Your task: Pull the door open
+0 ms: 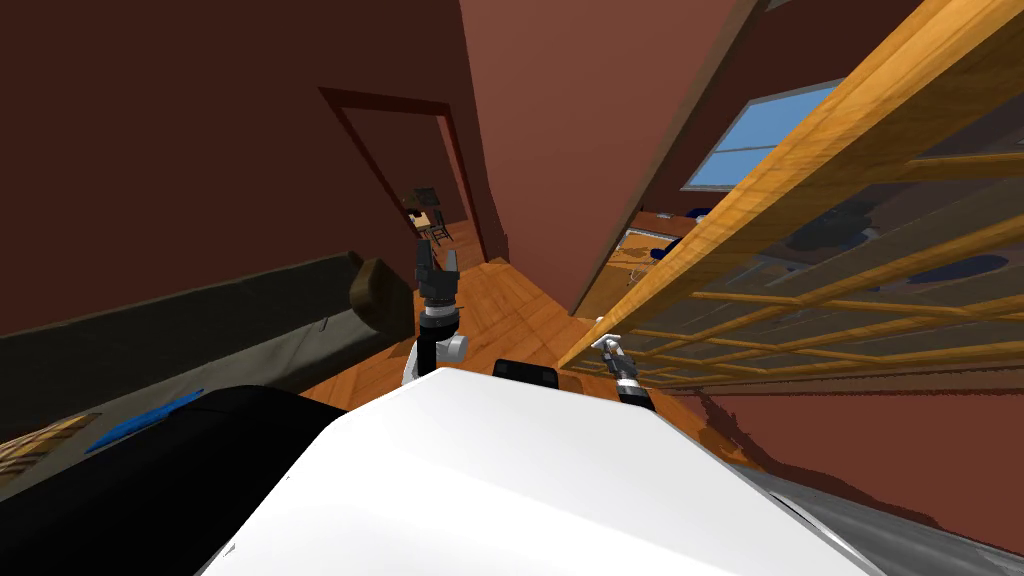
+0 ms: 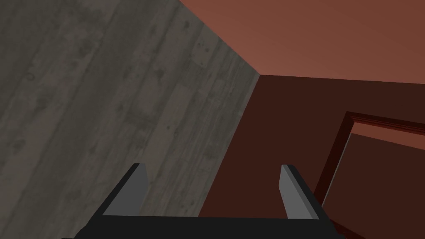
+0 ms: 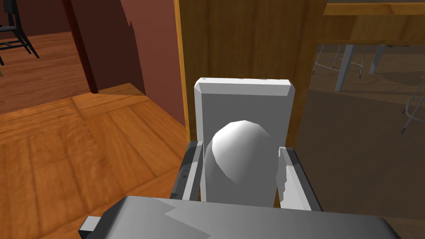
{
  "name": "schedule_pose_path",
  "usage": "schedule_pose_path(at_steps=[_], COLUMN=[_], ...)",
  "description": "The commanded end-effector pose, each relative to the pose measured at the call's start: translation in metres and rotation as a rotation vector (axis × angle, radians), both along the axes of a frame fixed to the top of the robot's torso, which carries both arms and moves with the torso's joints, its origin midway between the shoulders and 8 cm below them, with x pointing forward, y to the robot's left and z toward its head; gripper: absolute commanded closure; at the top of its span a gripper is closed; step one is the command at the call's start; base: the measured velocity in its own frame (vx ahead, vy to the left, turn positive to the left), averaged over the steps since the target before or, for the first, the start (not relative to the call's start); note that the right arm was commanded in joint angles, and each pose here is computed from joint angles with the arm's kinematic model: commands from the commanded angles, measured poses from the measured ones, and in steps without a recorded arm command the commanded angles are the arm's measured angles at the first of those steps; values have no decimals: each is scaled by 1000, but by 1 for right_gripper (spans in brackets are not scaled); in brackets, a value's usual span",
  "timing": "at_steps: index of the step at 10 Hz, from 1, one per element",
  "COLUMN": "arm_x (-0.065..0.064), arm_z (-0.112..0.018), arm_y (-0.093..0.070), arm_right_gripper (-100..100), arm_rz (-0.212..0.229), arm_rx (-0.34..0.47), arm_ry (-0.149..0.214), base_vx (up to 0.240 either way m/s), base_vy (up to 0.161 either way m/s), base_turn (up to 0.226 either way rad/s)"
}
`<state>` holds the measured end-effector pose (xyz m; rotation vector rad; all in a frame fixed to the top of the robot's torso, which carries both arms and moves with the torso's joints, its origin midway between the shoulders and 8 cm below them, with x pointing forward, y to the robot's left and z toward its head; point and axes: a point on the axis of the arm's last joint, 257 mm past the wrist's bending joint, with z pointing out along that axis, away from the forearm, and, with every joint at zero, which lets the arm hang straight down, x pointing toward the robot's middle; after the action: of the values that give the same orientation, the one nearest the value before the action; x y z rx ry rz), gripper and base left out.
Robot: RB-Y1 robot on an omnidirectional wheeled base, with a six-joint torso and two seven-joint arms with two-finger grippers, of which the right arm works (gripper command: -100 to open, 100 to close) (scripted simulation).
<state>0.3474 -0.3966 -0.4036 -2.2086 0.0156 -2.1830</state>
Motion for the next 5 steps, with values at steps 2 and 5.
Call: schedule_pose_path(at_steps=[2,5], arm_x=[-8,-20], arm_z=[1,2], arm_y=[0,-1], arm_right_gripper=[100,100], arm_rz=[18,46], arm_rx=[-1,-1], arm_ry=[-4,-8], base_vx=[-164,-205], base_vy=[-55,-79], base_turn=[145,143])
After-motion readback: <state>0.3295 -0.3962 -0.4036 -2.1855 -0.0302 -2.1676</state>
